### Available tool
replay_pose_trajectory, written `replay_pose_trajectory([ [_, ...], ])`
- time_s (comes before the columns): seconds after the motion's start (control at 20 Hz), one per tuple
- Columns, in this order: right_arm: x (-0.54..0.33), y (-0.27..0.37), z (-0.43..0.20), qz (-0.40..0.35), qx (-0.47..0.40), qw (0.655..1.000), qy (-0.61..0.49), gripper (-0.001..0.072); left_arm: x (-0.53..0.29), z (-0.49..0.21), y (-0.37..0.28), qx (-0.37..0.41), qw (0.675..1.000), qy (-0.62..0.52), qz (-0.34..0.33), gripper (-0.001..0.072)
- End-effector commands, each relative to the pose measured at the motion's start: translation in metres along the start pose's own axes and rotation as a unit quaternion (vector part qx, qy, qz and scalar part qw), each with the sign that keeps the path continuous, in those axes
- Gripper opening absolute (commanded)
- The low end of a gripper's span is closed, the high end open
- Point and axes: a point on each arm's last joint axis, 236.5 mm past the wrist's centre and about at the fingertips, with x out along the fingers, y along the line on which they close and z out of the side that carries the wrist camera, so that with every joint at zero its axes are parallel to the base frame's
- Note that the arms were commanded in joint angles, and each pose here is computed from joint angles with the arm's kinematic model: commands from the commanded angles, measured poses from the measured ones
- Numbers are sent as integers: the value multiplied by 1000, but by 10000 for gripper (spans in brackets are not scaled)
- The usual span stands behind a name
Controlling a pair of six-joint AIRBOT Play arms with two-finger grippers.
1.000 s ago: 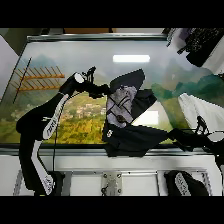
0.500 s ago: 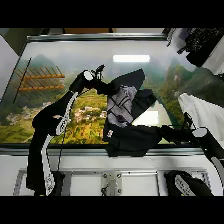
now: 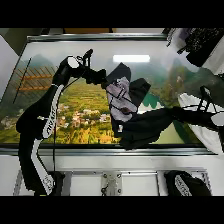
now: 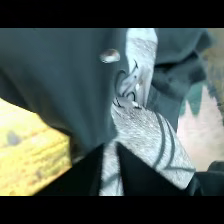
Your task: Fold the clothes and pants, and hang the long-sleeved shirts on hangers.
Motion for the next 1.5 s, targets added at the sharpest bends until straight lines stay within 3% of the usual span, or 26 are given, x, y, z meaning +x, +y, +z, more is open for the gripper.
replay_pose_trajectory([
  [0.0,-21,9,-4,-1,-26,1000,12,14,-5,-9,14,-14,999,15,25,704],
  [0.1,-21,10,-11,1,-25,999,25,14,16,-22,35,-51,998,29,35,667],
  [0.35,-20,11,-15,3,-25,999,35,15,35,-18,97,-171,984,-11,57,662],
  [0.65,-15,8,-17,2,-19,999,45,15,53,3,85,-183,980,-71,21,662],
  [0.9,-10,9,-19,5,-16,998,54,15,79,-5,71,-187,982,-38,-2,642],
  [1.0,-10,9,-18,5,-18,998,52,15,74,4,58,-171,984,-37,-12,51],
  [1.05,-11,9,-14,3,-21,999,43,15,64,11,53,-163,986,-40,-16,13],
  [1.15,-28,11,12,-8,-50,999,3,14,21,38,35,-121,990,-63,-26,12],
  [1.3,-98,42,80,-20,-111,989,-93,14,-105,83,-18,10,987,-157,-8,13],
  [1.45,-187,91,125,-8,-160,968,-192,14,-238,65,-96,126,962,-243,-9,13],
])
